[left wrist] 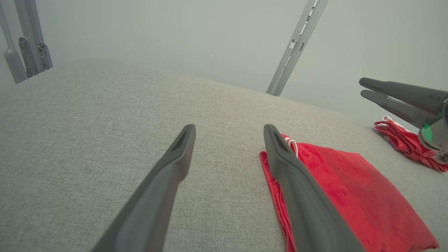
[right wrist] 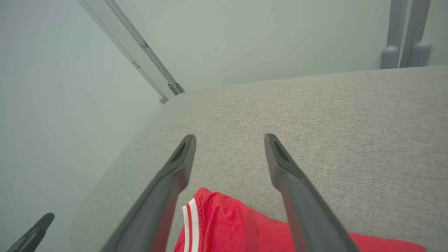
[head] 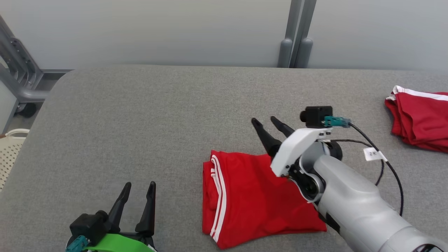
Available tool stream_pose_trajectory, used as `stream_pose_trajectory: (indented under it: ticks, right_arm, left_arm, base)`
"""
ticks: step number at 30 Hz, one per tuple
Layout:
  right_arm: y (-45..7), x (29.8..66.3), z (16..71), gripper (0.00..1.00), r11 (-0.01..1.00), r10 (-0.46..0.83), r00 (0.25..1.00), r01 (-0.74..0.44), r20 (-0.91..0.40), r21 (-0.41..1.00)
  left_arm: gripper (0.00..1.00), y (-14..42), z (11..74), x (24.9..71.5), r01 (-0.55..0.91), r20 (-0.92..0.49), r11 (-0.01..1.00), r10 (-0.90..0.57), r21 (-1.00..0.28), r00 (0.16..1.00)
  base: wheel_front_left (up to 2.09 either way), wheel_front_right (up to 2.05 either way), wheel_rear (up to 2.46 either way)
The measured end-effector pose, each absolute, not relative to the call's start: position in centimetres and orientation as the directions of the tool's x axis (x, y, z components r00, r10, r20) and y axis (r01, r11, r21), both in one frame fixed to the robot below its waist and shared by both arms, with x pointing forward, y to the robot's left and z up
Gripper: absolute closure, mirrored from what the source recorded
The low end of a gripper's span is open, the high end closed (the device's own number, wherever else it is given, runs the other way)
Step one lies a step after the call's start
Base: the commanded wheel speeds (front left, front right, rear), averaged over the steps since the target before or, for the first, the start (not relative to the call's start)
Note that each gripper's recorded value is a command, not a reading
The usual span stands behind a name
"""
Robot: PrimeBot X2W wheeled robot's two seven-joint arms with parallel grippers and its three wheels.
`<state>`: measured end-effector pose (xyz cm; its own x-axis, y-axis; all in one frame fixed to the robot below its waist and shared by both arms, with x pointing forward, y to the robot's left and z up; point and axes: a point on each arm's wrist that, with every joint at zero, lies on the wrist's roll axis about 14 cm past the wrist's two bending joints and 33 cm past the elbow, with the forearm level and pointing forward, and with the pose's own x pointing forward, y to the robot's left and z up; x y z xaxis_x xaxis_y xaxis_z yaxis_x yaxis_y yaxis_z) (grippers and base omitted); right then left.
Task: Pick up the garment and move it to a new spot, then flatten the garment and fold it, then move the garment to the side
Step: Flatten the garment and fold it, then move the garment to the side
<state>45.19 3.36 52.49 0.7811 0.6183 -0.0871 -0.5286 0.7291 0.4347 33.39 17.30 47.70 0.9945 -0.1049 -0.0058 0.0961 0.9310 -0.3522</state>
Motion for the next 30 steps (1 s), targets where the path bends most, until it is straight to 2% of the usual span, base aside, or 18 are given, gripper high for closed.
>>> stream_pose_trajectory:
  ticks: [7, 13, 21, 30]
  right_arm:
    - [-3.2, 45.6, 49.3, 0.00, 0.815, 0.504, 0.850, -0.409, -0.153, 0.411]
    - [-7.2, 44.5, 46.8, 0.00, 0.860, 0.466, 0.849, -0.369, -0.248, 0.354]
    - [-9.5, 42.2, 43.7, 0.00, 0.872, 0.482, 0.778, -0.387, -0.402, 0.299]
    - [-8.9, 40.5, 40.8, 0.00, 0.858, 0.513, 0.681, -0.405, -0.523, 0.316]
  left_arm:
    - [0.00, 16.1, 47.6, 33.6, 0.127, -0.007, 0.927, -0.138, -0.353, 0.990]
    - [0.00, 15.3, 47.6, 33.9, 0.148, -0.007, 0.922, -0.162, -0.357, 0.987]
    - [0.00, 15.1, 47.5, 34.1, 0.154, -0.011, 0.923, -0.169, -0.354, 0.986]
    - [0.00, 16.1, 47.1, 33.8, 0.118, -0.023, 0.929, -0.134, -0.350, 0.991]
  base:
    - [0.00, 0.00, 0.00]
    - [0.00, 0.00, 0.00]
    - [0.00, 0.00, 0.00]
    - [0.00, 0.00, 0.00]
